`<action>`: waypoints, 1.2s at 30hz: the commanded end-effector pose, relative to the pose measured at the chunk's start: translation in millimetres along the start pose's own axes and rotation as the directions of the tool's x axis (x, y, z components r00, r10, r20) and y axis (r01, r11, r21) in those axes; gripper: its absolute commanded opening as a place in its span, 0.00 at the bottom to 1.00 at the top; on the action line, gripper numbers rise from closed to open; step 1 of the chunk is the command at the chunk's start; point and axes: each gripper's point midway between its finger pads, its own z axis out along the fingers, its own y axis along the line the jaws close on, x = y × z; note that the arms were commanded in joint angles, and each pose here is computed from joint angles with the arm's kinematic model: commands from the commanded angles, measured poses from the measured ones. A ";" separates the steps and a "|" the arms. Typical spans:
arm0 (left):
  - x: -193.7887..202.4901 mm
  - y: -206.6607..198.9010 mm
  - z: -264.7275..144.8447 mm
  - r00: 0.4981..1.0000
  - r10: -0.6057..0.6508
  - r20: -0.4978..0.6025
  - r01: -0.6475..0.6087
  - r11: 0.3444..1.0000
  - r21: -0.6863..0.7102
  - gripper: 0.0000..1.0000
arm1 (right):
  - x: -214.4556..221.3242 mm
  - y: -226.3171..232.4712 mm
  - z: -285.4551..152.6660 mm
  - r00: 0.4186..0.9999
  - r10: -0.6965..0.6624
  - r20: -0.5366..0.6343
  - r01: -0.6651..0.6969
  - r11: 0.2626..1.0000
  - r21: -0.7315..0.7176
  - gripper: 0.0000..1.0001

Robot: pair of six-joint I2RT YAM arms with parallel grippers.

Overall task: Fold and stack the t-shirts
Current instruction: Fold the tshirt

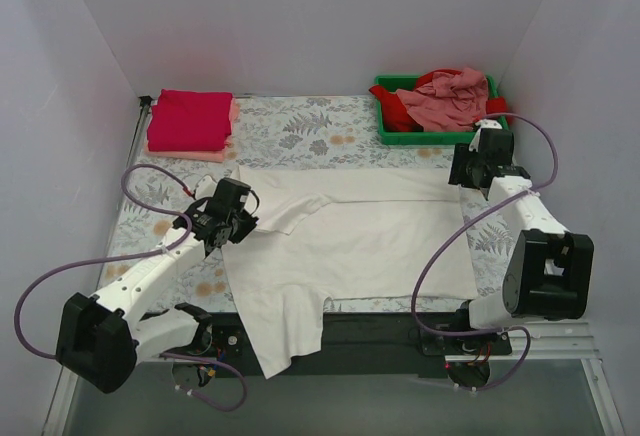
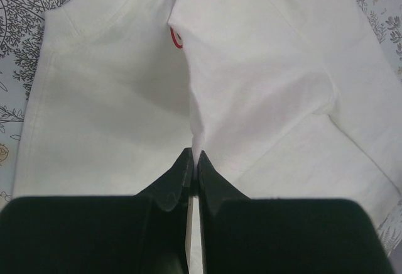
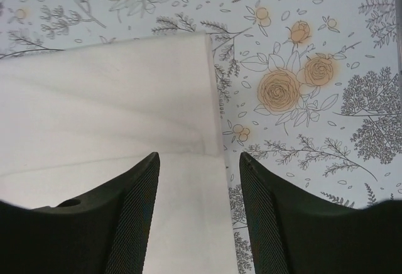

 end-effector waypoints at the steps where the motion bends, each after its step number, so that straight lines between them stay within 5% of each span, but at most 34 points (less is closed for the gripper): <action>1: -3.5 -3.6 4.0 1.000 0.009 0.024 -0.009 1.000 0.009 0.00 | -32.3 28.3 -32.8 0.992 0.010 0.127 0.008 0.990 -0.142 0.61; 5: -6.6 -14.9 14.8 0.999 0.012 0.034 -0.012 1.000 0.015 0.00 | -19.3 108.3 -55.3 0.976 -0.118 0.185 0.182 0.906 -0.381 0.62; 10: -30.6 -45.0 32.8 0.996 -0.007 0.085 0.006 1.000 0.013 0.00 | 47.3 239.1 -84.2 0.907 -0.346 0.239 0.416 0.658 -0.627 0.61; 18: -64.0 -53.7 80.6 0.994 -0.088 0.068 0.089 0.996 -0.015 0.00 | 118.4 374.4 -106.4 0.744 -0.556 0.371 0.617 0.358 -0.701 0.52; 24: -63.2 -50.2 100.0 0.998 -0.067 0.020 0.067 0.997 -0.029 0.00 | 144.3 425.1 -93.6 0.683 -0.614 0.396 0.657 0.280 -0.700 0.46; 36: -58.0 -44.1 108.8 0.999 -0.052 0.000 0.052 0.998 -0.045 0.00 | 150.2 461.1 -66.9 0.621 -0.650 0.438 0.723 0.259 -0.640 0.47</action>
